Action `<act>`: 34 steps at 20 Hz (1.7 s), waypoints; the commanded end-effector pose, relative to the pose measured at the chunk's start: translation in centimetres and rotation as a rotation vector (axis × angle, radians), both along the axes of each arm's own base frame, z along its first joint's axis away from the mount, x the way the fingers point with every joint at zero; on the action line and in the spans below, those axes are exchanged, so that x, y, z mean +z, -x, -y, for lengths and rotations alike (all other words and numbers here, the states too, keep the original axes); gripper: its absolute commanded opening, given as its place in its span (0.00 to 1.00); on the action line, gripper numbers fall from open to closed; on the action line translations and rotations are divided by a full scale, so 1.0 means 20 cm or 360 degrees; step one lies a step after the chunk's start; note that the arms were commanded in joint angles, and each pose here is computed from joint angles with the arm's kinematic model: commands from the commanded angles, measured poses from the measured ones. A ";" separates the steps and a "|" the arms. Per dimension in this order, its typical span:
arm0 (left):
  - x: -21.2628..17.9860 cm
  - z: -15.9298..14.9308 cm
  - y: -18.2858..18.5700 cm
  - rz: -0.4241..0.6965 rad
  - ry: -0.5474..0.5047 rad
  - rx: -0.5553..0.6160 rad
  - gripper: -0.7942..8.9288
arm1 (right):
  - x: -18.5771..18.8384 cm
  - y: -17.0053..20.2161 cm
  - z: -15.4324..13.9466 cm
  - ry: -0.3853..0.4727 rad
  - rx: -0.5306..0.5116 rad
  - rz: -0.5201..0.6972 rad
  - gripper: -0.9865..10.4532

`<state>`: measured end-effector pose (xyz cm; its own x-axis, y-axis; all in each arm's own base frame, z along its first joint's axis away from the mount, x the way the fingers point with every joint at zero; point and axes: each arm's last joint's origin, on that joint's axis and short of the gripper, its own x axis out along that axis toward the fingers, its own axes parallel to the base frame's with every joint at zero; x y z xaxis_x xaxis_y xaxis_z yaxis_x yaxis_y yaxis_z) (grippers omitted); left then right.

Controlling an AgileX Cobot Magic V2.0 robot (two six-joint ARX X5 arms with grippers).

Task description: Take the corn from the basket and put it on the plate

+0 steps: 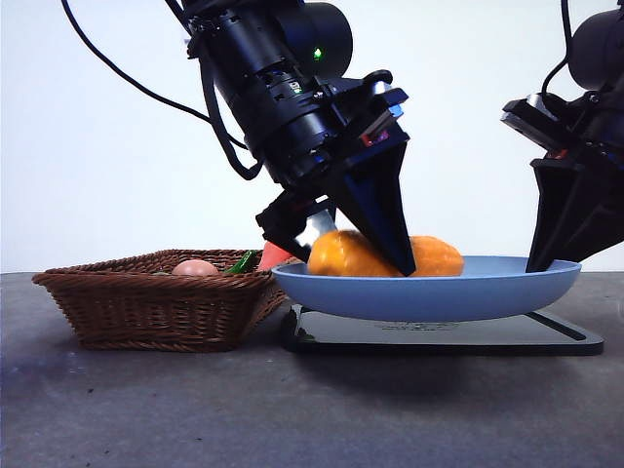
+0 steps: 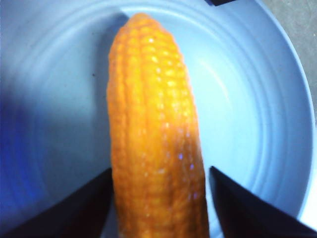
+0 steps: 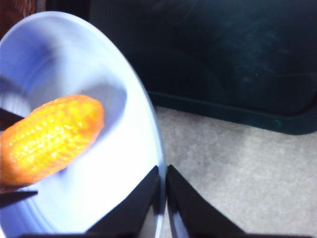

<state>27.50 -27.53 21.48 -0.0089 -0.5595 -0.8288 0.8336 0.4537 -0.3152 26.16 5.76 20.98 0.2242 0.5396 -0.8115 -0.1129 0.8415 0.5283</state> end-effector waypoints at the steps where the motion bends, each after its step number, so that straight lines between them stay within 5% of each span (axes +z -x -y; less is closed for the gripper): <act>1: 0.00 0.03 0.00 -0.0010 0.0010 -0.0015 0.43 | 0.01 -0.03 -0.01 -0.0009 0.0021 0.0037 0.09; 13: 0.48 -0.09 -0.05 0.0109 0.0122 0.0089 0.43 | 0.03 -0.06 0.07 0.0000 -0.0074 0.0060 0.09; 20: 0.74 -0.18 -0.03 0.0217 0.0213 0.0133 0.43 | 0.04 -0.29 0.16 0.0021 -0.0167 0.0069 0.09; 27: 0.81 -0.21 0.01 0.0257 0.0255 0.0144 0.43 | -0.07 -0.57 0.16 0.0051 -0.0175 0.0016 0.09; 34: 0.81 -0.21 0.01 0.0256 0.0256 0.0150 0.43 | -0.15 -0.60 0.16 0.0064 -0.0132 -0.0006 0.09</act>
